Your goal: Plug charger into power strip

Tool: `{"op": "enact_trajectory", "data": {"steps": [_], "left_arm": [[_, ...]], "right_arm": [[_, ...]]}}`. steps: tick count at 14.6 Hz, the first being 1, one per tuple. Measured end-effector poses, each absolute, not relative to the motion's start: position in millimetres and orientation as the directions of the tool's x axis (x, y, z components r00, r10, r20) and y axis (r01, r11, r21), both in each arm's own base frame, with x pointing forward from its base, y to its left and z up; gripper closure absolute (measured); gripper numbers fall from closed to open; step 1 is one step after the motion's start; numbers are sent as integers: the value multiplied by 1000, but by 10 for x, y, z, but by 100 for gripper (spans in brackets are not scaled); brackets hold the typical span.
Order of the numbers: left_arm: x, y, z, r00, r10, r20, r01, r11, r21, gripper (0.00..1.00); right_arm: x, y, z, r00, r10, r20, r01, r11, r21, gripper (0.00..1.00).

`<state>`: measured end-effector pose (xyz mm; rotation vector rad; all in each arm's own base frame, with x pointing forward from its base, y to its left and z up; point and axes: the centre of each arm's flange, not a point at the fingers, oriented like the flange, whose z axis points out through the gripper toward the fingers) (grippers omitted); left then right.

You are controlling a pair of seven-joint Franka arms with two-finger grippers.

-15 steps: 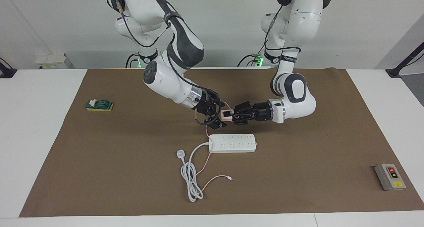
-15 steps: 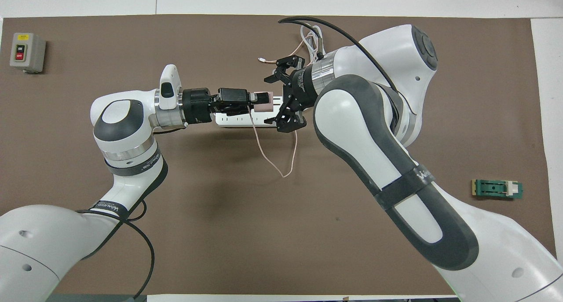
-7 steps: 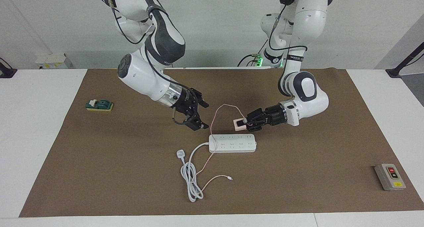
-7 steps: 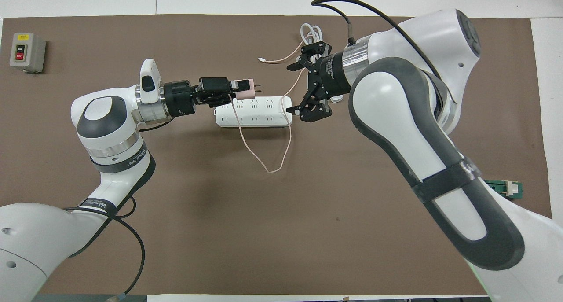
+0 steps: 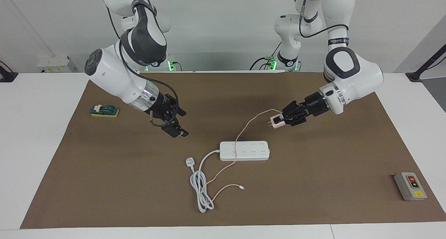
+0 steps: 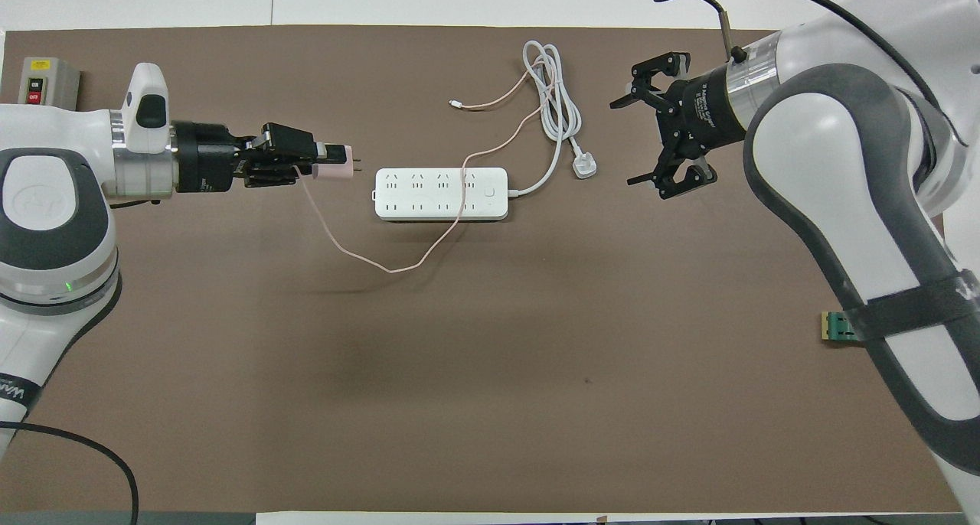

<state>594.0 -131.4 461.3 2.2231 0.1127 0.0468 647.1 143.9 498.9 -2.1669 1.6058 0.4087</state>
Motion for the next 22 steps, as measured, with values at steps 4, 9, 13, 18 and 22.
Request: {"op": "enact_trajectory", "data": {"steps": [4,9,13,18,22], "left_arm": [[5675,-1221,5086,994,106,-29,104,-816,569,67],[5536,-1134,5129,995,88,-54,102,-922,374,67],[5533,-1076,5128,997,76,-27,80,-967,242,67],[5551,-1175,5268,996,82,35,77,-990,115,67],[5545,-1160,5280,996,84,33,80,-992,100,67]], "right_arm": [[6430,1037,5031,560,-762,-326,-829,-521,-204,0],[6337,341,5174,840,-520,-152,-541,-821,-184,0],[6168,36,5470,954,-294,-65,-300,-945,-127,0],[5809,-285,6000,992,-122,-25,-123,-989,-82,0],[5515,-318,6314,997,-67,-37,-69,-996,-64,0]]}}
